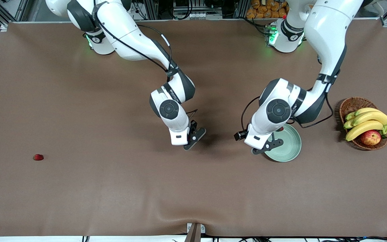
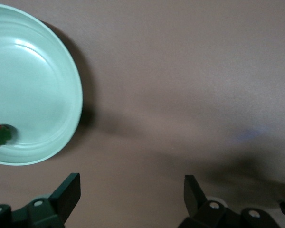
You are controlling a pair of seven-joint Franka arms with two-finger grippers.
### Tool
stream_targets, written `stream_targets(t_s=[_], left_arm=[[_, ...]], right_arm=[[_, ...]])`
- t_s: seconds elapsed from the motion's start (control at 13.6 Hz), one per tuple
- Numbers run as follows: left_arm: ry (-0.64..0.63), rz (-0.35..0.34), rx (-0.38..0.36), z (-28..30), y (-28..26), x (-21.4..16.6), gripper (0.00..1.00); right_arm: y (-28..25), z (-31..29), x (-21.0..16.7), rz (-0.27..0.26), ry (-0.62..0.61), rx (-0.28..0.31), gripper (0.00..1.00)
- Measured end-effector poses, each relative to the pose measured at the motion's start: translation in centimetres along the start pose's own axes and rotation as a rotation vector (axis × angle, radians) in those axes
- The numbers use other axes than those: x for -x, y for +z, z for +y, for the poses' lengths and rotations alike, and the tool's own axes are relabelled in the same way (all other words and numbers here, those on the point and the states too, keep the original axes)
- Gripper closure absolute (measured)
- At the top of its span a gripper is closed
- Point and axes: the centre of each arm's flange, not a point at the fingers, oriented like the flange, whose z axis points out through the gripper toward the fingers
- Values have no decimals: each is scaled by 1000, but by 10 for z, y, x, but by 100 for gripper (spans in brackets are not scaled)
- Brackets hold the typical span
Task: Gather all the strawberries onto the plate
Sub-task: 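Release the strawberry mid-table with the right gripper while the left returns, then grasp the middle strawberry with the left gripper while the right grasps the last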
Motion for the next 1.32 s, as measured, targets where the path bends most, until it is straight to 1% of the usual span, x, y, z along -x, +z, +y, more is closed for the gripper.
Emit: stream_targets(t_s=[0.07, 0.15, 0.29, 0.37, 0.59, 0.66, 0.73, 0.81, 0.88, 0.96, 1.18, 1.32], left_arm=[[-10, -5, 0, 4, 5, 1, 7], [-18, -8, 0, 7, 8, 3, 7], [-27, -4, 13, 17, 16, 9, 9], [-37, 1, 24, 27, 21, 16, 9], [-91, 11, 66, 62, 28, 28, 12], [-109, 15, 85, 78, 29, 33, 15], [-121, 17, 102, 94, 31, 38, 15], [-122, 17, 117, 108, 33, 43, 20], [-120, 18, 129, 120, 37, 48, 20], [-115, 22, 140, 129, 42, 52, 25], [-124, 70, 182, 154, 58, 63, 26], [-115, 107, 205, 168, 74, 71, 28]], right_arm=[[-6, 7, -2, 7, 8, 5, 41], [-13, 18, -2, 2, 22, 9, 30], [-41, 53, 2, -32, 70, 10, 12], [-61, 79, 7, -47, 104, 14, 1], [-129, 181, 45, -108, 248, 15, 0], [-147, 218, 64, -124, 304, 12, 0], [-161, 254, 86, -140, 361, 6, 0], [-171, 289, 110, -153, 420, -2, 0], [-177, 322, 135, -163, 473, -9, 0], [-181, 352, 159, -169, 511, -16, 0], [-195, 433, 239, -164, 567, -24, 0], [-202, 476, 293, -170, 576, -20, 0]])
